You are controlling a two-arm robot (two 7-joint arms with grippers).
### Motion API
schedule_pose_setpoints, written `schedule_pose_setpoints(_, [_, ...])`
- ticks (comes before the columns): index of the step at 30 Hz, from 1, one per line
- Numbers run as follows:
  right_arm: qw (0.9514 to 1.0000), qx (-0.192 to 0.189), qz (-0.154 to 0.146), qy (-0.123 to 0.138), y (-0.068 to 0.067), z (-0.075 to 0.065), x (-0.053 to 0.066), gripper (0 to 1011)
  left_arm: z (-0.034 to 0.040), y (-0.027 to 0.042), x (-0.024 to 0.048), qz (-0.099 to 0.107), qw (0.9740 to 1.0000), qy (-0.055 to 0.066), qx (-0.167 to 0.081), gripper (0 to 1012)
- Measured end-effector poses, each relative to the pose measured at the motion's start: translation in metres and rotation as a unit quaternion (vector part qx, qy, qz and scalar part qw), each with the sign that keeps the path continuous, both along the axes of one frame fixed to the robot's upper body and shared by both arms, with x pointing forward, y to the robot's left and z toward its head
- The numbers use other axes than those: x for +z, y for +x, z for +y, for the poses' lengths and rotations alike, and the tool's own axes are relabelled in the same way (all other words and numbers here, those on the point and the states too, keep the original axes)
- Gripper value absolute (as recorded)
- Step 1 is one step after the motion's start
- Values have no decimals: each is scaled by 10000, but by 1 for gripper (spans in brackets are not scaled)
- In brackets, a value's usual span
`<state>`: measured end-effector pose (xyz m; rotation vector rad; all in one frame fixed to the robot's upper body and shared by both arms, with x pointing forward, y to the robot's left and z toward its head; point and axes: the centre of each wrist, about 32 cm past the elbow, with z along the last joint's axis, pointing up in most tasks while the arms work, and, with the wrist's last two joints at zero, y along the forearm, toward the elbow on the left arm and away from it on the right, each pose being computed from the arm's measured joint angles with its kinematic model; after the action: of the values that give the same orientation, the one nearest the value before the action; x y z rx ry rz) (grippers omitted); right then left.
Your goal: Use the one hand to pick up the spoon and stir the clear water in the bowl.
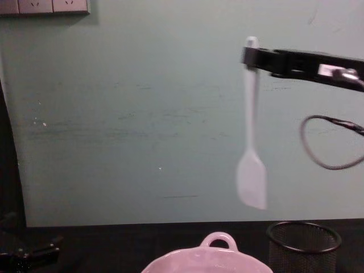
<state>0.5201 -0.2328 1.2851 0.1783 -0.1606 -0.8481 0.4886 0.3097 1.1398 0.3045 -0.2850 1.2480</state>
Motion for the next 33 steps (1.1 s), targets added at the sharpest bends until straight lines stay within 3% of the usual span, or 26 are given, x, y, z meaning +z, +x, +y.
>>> schedule_pose_setpoints(2, [9999,-114,30,-3,11,-80,-14,110,0,0,0,0,10000,0,0,1011])
schedule_pose_setpoints(3, [9995,-307,77,23,32,-217,-47,110,0,0,0,0,10000,0,0,1011])
schedule_pose_setpoints(6, [9990,-427,134,65,49,-299,-89,110,0,0,0,0,10000,0,0,1011])
schedule_pose_setpoints(11, [9969,-600,372,353,113,-426,-242,110,0,0,0,-1,10000,0,0,1011])
schedule_pose_setpoints(20, [9915,-689,762,799,162,-438,-509,110,0,0,0,0,10000,0,0,1011])
schedule_pose_setpoints(33, [9777,-777,1417,1337,98,-407,-983,110,0,0,0,0,10000,0,0,1011])
